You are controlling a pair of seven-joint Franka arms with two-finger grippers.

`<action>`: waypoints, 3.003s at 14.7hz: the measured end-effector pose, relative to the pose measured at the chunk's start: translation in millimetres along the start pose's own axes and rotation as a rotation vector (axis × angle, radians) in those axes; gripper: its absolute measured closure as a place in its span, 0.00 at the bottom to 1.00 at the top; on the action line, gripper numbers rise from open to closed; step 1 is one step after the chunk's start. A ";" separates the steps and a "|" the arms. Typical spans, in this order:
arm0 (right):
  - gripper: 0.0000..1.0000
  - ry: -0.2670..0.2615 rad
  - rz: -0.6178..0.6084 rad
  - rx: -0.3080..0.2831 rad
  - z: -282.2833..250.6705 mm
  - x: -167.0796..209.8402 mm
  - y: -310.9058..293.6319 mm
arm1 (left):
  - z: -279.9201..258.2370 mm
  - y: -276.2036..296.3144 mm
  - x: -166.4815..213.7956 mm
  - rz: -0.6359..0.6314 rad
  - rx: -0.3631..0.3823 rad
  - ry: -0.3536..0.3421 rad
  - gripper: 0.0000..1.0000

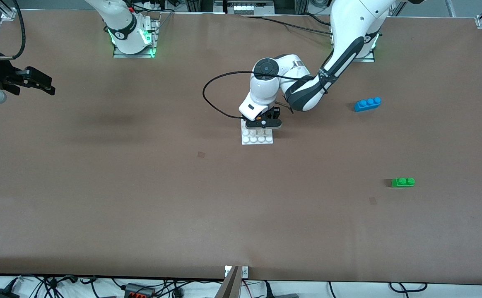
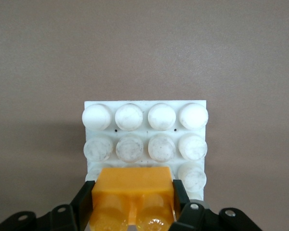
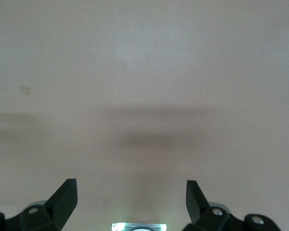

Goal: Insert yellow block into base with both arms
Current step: 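Press the yellow brick down onto the base studs with the left gripper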

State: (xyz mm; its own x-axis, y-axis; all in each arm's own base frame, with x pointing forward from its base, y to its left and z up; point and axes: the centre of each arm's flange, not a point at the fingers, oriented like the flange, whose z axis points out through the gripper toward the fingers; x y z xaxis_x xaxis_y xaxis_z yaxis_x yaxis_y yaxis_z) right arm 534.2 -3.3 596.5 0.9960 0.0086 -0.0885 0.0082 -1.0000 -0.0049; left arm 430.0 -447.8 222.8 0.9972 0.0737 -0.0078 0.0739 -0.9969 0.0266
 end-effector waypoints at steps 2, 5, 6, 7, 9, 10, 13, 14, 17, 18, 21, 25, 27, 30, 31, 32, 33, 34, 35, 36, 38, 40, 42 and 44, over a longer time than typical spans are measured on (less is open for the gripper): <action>0.00 0.000 0.000 0.000 0.0 0.0 0.0 | 3.1 0.3 -0.6 -0.001 -0.003 -0.004 0.31; 0.00 0.000 0.000 0.000 0.0 0.0 0.0 | 4.5 0.8 0.1 0.002 -0.008 0.002 0.31; 0.00 0.000 0.000 0.000 0.0 0.0 0.0 | 4.8 0.9 0.4 0.013 -0.005 0.015 0.31; 0.00 0.000 0.000 0.000 0.0 0.0 0.0 | 5.4 1.1 0.7 0.017 -0.001 0.027 0.31; 0.00 0.000 0.000 0.000 0.0 0.0 0.0 | 6.5 1.8 0.5 0.017 0.007 0.046 0.31; 0.00 0.000 0.000 0.000 0.0 0.0 0.0 | 7.0 2.3 -0.1 0.017 0.009 0.050 0.31; 0.00 0.000 0.000 0.000 0.0 0.0 0.0 | 7.7 2.9 -0.1 0.008 0.010 0.053 0.31; 0.00 0.000 0.000 0.000 0.0 0.0 0.0 | 8.1 3.1 -0.1 -0.005 0.009 0.053 0.31; 0.00 0.000 0.000 0.000 0.0 0.0 0.0 | 8.4 3.6 -0.5 -0.026 0.008 0.053 0.31; 0.00 0.000 0.000 0.000 0.0 0.0 0.0 | 8.5 4.0 -0.9 -0.034 0.008 0.053 0.31; 0.00 0.000 0.000 0.000 0.0 0.0 0.0 | 9.0 5.5 -2.3 -0.042 0.006 0.053 0.31; 0.00 0.000 0.000 0.000 0.0 0.0 0.0 | 8.2 9.0 -5.3 -0.065 0.002 0.054 0.31; 0.00 0.000 0.000 0.000 0.0 0.0 0.0 | 8.1 9.4 -5.6 -0.066 0.002 0.054 0.31; 0.00 0.000 0.000 0.000 0.0 0.0 -0.2 | 8.1 9.6 -5.9 -0.065 0.002 0.054 0.31; 0.00 0.000 0.000 0.000 0.0 0.0 -0.2 | 8.1 9.6 -5.9 -0.065 0.002 0.054 0.31; 0.00 0.000 0.000 0.000 0.0 0.0 -0.3 | 8.1 9.7 -5.9 -0.065 0.002 0.055 0.31; 0.00 0.000 -0.001 0.000 0.0 0.0 -0.3 | 8.1 9.7 -5.9 -0.064 0.002 0.055 0.31; 0.00 0.000 -0.001 0.000 0.0 0.0 -0.4 | 7.8 10.1 -5.9 -0.065 -0.003 0.056 0.31; 0.00 0.000 -0.001 0.000 0.0 0.0 -0.4 | 7.3 10.8 -6.3 -0.064 -0.016 0.059 0.31; 0.00 0.000 -0.001 0.000 0.0 0.0 -0.5 | 7.2 11.1 -7.2 -0.063 -0.030 0.062 0.31; 0.00 0.000 -0.001 0.000 0.0 0.0 -0.5 | 7.0 10.5 -8.1 -0.063 -0.040 0.065 0.31; 0.00 0.000 -0.001 0.000 0.0 0.0 -0.6 | 6.8 9.8 -8.7 -0.062 -0.043 0.066 0.31; 0.00 0.000 -0.001 0.000 0.0 0.0 -0.6 | 6.7 9.1 -9.5 -0.061 -0.046 0.068 0.31; 0.00 0.000 -0.001 0.000 0.0 0.0 -0.6 | 8.6 8.1 -11.1 -0.041 -0.040 0.080 0.31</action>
State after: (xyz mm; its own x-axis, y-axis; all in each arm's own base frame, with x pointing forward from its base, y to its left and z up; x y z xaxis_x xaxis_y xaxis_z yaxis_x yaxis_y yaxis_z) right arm 534.2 -2.7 596.5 0.9960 0.0098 -0.0886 0.0094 -0.9999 -0.0049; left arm 419.5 -456.9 214.5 0.9906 0.1175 0.0705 0.1128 -0.9913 0.0677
